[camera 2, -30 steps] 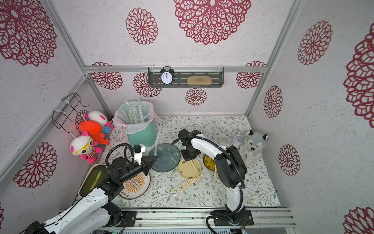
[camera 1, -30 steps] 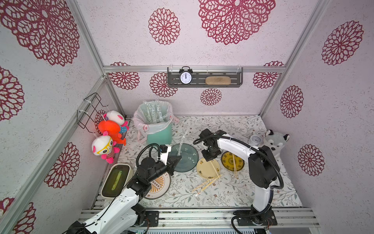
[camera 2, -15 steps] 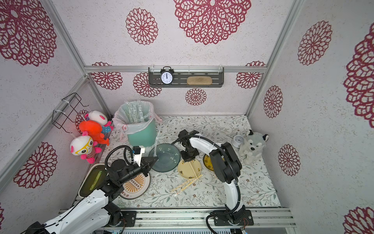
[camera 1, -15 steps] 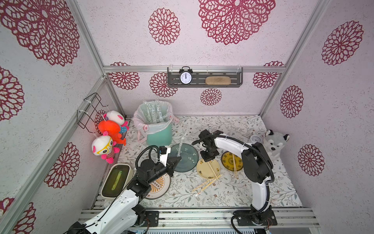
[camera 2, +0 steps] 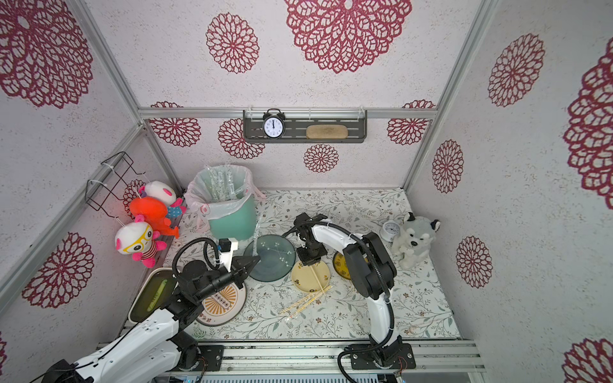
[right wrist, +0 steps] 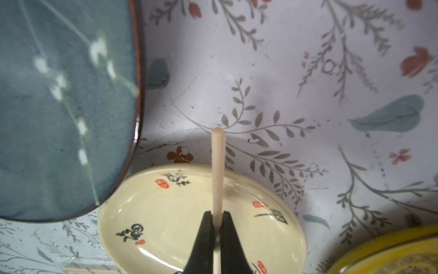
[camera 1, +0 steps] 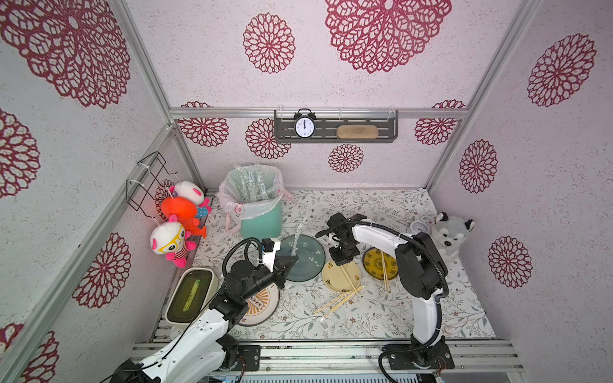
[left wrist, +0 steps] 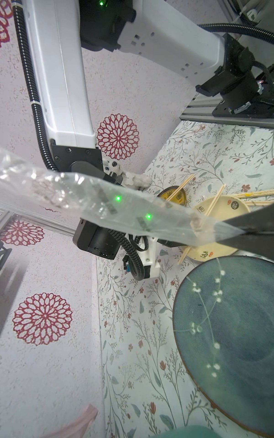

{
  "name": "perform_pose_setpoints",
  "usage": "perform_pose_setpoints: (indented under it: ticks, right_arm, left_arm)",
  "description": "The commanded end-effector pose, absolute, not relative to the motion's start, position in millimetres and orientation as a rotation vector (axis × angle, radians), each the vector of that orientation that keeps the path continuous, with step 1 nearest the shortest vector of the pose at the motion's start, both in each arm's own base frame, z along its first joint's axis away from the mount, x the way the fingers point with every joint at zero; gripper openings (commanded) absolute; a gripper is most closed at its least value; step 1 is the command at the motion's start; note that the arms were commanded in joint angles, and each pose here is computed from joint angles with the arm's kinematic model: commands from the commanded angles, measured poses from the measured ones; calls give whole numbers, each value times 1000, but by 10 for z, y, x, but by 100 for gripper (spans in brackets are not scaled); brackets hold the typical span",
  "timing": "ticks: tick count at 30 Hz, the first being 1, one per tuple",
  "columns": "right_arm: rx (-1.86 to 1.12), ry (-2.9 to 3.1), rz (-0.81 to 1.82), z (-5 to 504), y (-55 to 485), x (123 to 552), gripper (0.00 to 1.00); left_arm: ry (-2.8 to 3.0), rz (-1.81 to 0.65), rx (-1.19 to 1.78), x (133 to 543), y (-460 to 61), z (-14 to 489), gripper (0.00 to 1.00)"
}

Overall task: Remove the packaging of disposable chopsticks
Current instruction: Place the disposable chopsticks on the plate.

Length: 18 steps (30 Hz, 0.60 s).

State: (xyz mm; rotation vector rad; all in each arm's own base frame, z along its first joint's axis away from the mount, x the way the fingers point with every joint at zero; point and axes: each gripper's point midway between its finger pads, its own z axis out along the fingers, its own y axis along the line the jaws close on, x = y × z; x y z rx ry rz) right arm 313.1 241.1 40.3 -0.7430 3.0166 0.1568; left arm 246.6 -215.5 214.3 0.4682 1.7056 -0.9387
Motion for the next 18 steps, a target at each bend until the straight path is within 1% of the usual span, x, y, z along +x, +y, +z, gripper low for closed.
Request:
perform_pose_setpoints:
  ticks: [1, 6, 8, 18]
  right_arm:
    - [-733, 3028, 148, 393, 2373, 3119, 12]
    - [-723, 3014, 157, 420, 2373, 3122, 20]
    - [-725, 3008, 166, 442, 2378, 3116, 21]
    - [-704, 2975, 148, 558, 2347, 3135, 21]
  left_arm:
    - [1689, -956, 475, 2438, -2178, 2153, 0]
    - [1685, -954, 474, 2438, -2174, 2171, 0]
    - [1686, -955, 477, 2434, -2178, 2167, 0]
    - [1688, -956, 486, 2440, -2192, 2162, 0]
